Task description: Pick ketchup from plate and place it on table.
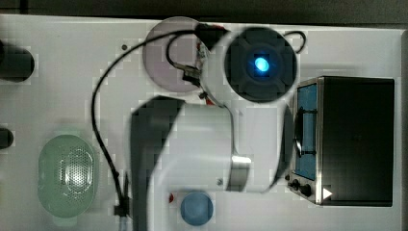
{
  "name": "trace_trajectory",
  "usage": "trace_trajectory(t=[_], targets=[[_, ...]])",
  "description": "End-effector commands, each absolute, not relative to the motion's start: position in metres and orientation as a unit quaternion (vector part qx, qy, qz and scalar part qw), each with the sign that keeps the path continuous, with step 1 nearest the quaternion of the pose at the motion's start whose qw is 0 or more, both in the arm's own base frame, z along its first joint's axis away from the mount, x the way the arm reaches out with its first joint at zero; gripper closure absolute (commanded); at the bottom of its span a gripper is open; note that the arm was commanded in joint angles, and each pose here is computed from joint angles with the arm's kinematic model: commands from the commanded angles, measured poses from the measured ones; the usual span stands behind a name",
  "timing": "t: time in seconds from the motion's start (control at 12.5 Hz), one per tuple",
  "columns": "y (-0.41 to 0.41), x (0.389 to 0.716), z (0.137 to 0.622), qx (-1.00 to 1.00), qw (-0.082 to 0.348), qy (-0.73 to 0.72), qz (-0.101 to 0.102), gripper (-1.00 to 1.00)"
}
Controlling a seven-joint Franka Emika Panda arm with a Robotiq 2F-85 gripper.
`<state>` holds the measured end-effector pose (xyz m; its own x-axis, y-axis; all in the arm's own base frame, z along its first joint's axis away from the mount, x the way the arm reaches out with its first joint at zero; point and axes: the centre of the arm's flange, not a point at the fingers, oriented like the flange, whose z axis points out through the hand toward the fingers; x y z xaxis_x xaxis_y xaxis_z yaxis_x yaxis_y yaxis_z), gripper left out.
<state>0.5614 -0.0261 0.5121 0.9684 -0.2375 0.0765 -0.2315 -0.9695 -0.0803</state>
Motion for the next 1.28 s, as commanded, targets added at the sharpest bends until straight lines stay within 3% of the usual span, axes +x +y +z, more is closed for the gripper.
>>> trace_trajectory(t=[0.08, 0.24, 0.48, 0.96, 1.2, 1.28], targets=[[-0.044, 0.531, 0.423, -0.992, 0.026, 0.123, 0.021, -0.20], [-0.040, 0.513, 0.387, -0.992, 0.024, 0.123, 0.010, -0.20], [-0.035, 0.492, 0.320, -0.992, 0.020, 0.122, 0.020, -0.20], [-0.032, 0.486, 0.215, -0.992, 0.013, 0.122, 0.044, -0.25], [-0.033, 0.488, 0.204, -0.992, 0.012, 0.122, 0.032, -0.88], [-0.033, 0.492, 0.216, -0.992, 0.014, 0.124, 0.023, -1.00]])
